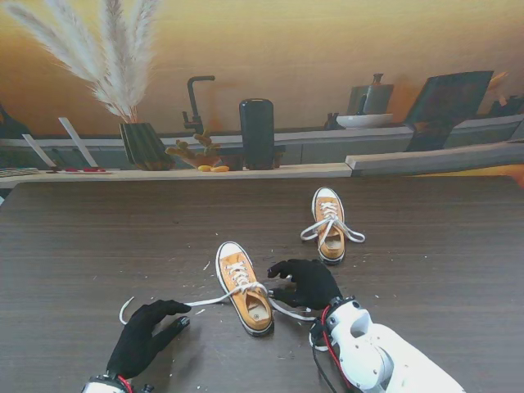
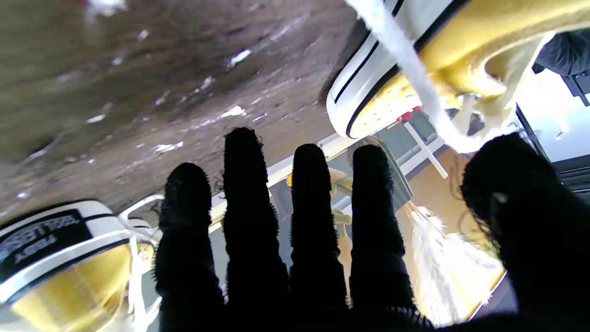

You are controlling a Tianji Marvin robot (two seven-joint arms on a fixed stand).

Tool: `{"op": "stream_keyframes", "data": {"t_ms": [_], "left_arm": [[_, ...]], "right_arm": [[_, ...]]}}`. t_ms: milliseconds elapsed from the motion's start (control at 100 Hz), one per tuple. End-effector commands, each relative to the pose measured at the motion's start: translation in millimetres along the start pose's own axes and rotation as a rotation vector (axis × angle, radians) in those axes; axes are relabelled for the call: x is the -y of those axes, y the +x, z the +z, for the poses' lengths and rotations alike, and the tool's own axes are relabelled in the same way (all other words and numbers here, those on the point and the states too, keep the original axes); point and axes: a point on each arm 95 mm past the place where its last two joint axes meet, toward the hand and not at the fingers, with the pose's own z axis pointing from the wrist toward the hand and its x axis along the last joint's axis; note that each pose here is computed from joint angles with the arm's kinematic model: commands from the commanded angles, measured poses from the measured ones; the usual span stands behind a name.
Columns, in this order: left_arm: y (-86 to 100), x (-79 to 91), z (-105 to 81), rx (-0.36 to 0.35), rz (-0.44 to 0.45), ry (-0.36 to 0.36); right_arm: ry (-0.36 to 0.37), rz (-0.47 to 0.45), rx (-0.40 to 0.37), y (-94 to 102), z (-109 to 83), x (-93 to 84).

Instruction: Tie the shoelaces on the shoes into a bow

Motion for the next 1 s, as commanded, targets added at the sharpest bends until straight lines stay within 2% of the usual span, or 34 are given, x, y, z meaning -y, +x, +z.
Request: {"op": "stream_keyframes", "data": {"t_ms": [0,670,840,990], "left_arm": [[0.3,-3.1,-0.9,-0.001,0.001,-0.021],[0.0,-6.9,-1.3,-0.001,-0.004,-0.034],[0.0,-6.8,-1.6,-0.001,-0.005,-0.032],[-0.1,-6.9,-2.1,0.000,-0.005,-0.031]], "right_arm": [[0.015,0.007,-0.006,2.6,3.8,5.4],[0.003,0.040,-0.011,16.0,9.9,36.3],[-0.036,0.057,-0.020,20.5,10.9,35.7],[-0.049,0.066,-0.028,24.6,7.9,28.1]]}}
